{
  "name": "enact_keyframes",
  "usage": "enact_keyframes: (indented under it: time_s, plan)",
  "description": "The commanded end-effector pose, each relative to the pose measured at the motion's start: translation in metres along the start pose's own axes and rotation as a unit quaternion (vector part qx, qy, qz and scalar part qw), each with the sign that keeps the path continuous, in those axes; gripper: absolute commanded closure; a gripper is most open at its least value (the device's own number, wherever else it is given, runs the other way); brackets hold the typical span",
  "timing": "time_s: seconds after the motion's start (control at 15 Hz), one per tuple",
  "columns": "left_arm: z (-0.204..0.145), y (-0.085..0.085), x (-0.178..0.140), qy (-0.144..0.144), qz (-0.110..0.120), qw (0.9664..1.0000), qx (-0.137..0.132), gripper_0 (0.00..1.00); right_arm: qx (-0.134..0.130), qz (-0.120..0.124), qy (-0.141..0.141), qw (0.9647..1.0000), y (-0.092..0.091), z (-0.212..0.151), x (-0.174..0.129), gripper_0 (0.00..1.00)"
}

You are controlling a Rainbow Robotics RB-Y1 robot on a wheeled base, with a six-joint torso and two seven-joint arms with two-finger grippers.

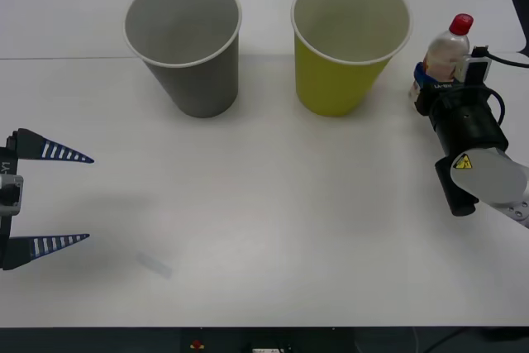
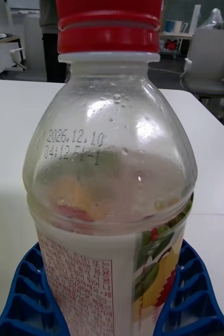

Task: Put the can into the green bin and the plastic bottle into the gray bin

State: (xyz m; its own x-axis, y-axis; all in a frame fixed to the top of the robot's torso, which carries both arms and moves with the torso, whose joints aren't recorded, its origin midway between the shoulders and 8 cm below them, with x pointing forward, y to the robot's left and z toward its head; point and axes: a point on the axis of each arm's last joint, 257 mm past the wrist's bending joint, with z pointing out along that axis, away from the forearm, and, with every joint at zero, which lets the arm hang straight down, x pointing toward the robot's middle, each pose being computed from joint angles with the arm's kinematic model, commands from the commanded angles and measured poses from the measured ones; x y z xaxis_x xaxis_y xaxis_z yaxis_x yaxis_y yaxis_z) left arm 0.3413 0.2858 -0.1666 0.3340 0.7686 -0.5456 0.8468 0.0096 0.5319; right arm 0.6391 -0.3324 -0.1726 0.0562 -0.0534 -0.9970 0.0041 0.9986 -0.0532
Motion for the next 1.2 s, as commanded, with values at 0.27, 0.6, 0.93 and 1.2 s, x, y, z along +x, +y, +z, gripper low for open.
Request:
enact_keyframes:
  time_s: [0.27,0.6,0.93,1.2]
  plan:
    - [0.0,0.0,0.0,0.0,0.0,1.0,0.0,0.0,-0.063,0.014,0.016,0.9978,-0.007,-0.04,-0.026,1.0]
    - [0.0,0.0,0.0,0.0,0.0,1.0,0.0,0.0,-0.114,-0.025,0.035,0.9925,-0.008,-0.085,-0.041,1.0]
    - [0.0,0.0,0.0,0.0,0.0,1.0,0.0,0.0,-0.175,-0.068,0.068,0.9798,0.006,-0.128,-0.054,1.0]
    - [0.0,0.0,0.0,0.0,0.0,1.0,0.0,0.0,-0.227,-0.103,0.108,0.9625,0.016,-0.163,-0.062,1.0]
